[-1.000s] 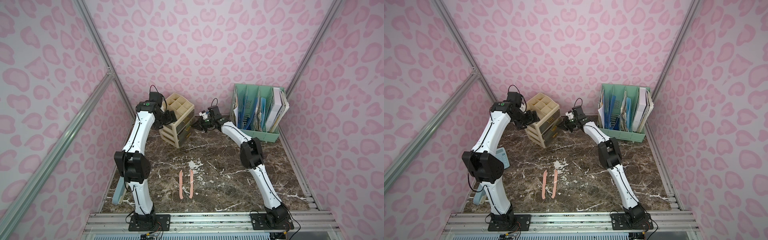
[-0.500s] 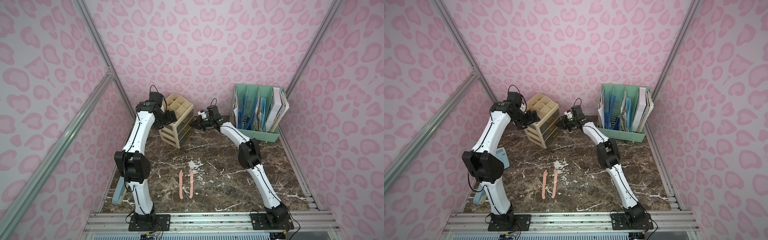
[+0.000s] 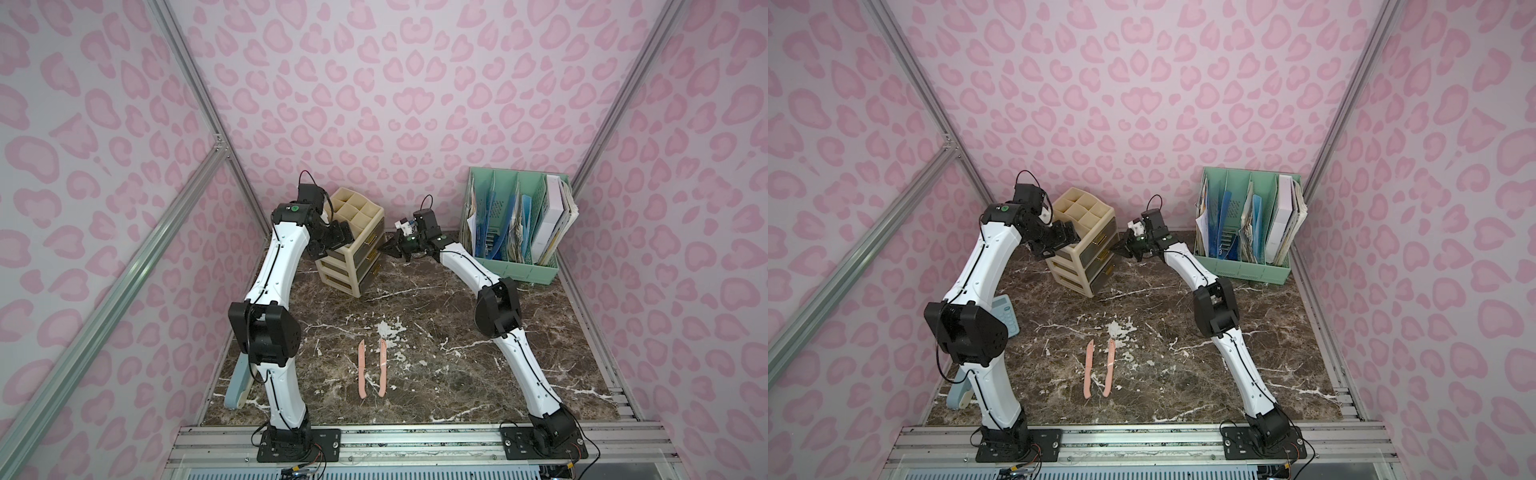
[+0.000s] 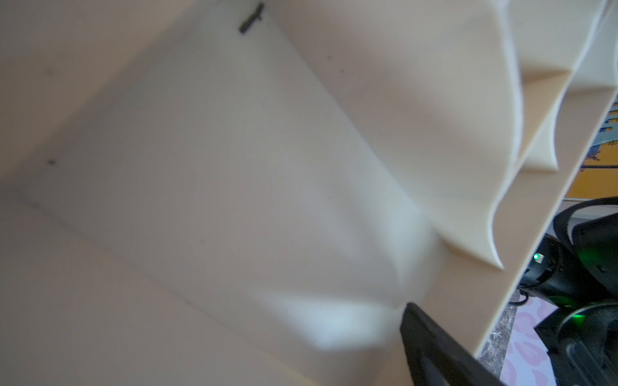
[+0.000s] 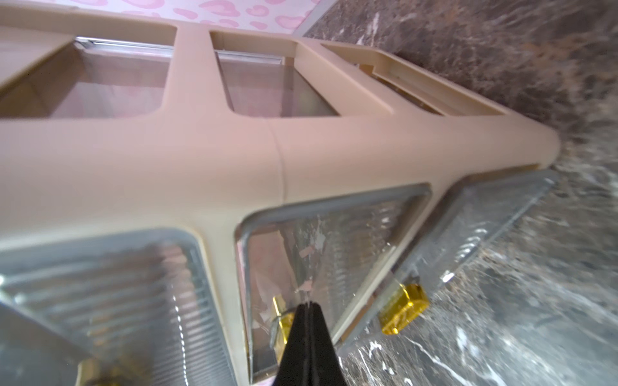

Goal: Place the fruit knives into the drawer by color
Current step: Close the drawer in the storage box, then open the drawer in the storage box.

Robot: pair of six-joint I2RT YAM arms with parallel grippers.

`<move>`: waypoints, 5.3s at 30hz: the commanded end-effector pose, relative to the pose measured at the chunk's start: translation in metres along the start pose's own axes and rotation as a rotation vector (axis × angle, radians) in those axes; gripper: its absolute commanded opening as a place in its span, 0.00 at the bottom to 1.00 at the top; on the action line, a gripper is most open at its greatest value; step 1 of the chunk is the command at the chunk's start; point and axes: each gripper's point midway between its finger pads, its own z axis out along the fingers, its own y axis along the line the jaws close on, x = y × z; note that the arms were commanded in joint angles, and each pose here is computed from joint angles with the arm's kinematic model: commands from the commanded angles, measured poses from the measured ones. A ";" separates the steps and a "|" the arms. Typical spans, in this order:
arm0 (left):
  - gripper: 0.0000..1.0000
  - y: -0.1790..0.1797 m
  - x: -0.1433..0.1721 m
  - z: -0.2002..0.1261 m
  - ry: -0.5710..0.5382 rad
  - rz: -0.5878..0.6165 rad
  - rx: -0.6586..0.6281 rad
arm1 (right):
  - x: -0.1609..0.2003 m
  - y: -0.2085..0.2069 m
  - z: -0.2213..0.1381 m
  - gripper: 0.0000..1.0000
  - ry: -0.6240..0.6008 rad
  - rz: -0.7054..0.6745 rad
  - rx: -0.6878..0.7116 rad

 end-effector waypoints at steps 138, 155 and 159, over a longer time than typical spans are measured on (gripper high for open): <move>0.91 0.017 0.006 0.006 0.055 -0.074 0.026 | 0.059 -0.069 -0.049 0.01 -0.057 0.145 -0.063; 0.90 0.016 0.008 0.004 0.055 -0.077 0.035 | 0.061 -0.070 -0.061 0.40 -0.057 0.140 -0.045; 0.91 0.015 0.009 0.001 0.053 -0.078 0.039 | 0.065 -0.069 -0.065 0.45 -0.053 0.129 -0.028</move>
